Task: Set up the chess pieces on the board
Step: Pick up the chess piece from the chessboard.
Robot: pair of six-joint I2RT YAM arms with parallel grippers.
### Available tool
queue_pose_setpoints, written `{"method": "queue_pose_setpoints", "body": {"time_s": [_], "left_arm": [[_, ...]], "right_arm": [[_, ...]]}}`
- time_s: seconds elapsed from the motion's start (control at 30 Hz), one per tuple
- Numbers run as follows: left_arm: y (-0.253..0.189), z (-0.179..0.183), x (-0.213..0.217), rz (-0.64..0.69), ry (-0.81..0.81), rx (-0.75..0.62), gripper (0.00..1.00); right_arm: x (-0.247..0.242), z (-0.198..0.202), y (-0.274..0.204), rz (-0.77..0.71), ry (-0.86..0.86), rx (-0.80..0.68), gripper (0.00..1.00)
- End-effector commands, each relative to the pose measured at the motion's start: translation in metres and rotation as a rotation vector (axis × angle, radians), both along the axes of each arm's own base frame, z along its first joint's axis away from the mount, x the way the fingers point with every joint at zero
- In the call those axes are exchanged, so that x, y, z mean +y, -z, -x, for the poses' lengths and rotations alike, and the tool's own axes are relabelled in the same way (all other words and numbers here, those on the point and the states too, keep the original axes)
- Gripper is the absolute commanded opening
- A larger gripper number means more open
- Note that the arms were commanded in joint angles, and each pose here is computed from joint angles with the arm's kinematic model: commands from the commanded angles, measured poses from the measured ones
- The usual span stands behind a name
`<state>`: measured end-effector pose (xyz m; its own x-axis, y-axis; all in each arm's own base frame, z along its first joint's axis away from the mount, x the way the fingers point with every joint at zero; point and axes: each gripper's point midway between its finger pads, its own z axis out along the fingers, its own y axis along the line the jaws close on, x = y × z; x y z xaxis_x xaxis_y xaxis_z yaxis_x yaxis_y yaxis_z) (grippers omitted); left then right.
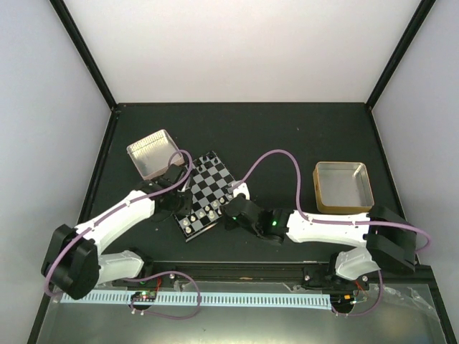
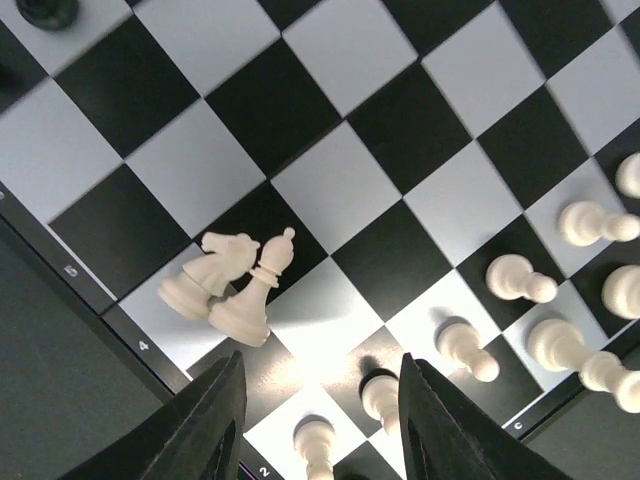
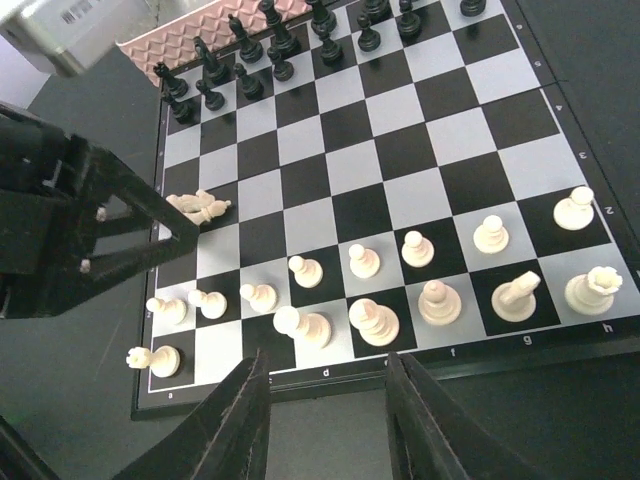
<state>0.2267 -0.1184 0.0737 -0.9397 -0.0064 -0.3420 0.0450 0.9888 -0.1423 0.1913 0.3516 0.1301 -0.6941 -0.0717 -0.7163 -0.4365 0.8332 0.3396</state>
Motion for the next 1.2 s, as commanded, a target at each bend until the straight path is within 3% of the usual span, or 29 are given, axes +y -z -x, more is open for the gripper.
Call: {"method": "queue_pose_setpoints", "body": {"time_s": [0.0, 0.23, 0.37, 0.53, 0.73, 1.17], "left_arm": [[-0.003, -0.007, -0.008, 0.031, -0.007, 0.019, 0.44], [0.006, -0.008, 0.0, -0.03, -0.027, 0.041, 0.51], [0.006, -0.013, -0.002, -0.029, -0.016, 0.028, 0.5], [0.012, -0.02, 0.011, -0.12, -0.056, 0.032, 0.48], [0.016, -0.022, 0.008, -0.111, -0.045, 0.037, 0.49], [0.034, -0.013, 0.005, -0.096, -0.029, 0.081, 0.34]], "right_arm": [[-0.005, -0.005, -0.014, -0.06, 0.04, -0.015, 0.34], [-0.007, -0.005, -0.013, -0.059, 0.042, -0.014, 0.34], [-0.006, -0.005, -0.011, -0.056, 0.039, -0.013, 0.33], [-0.005, -0.005, -0.009, -0.049, 0.036, -0.009, 0.33], [-0.005, -0.006, -0.004, -0.037, 0.04, 0.0, 0.32], [-0.003, -0.006, -0.007, -0.037, 0.034, 0.0, 0.29]]}}
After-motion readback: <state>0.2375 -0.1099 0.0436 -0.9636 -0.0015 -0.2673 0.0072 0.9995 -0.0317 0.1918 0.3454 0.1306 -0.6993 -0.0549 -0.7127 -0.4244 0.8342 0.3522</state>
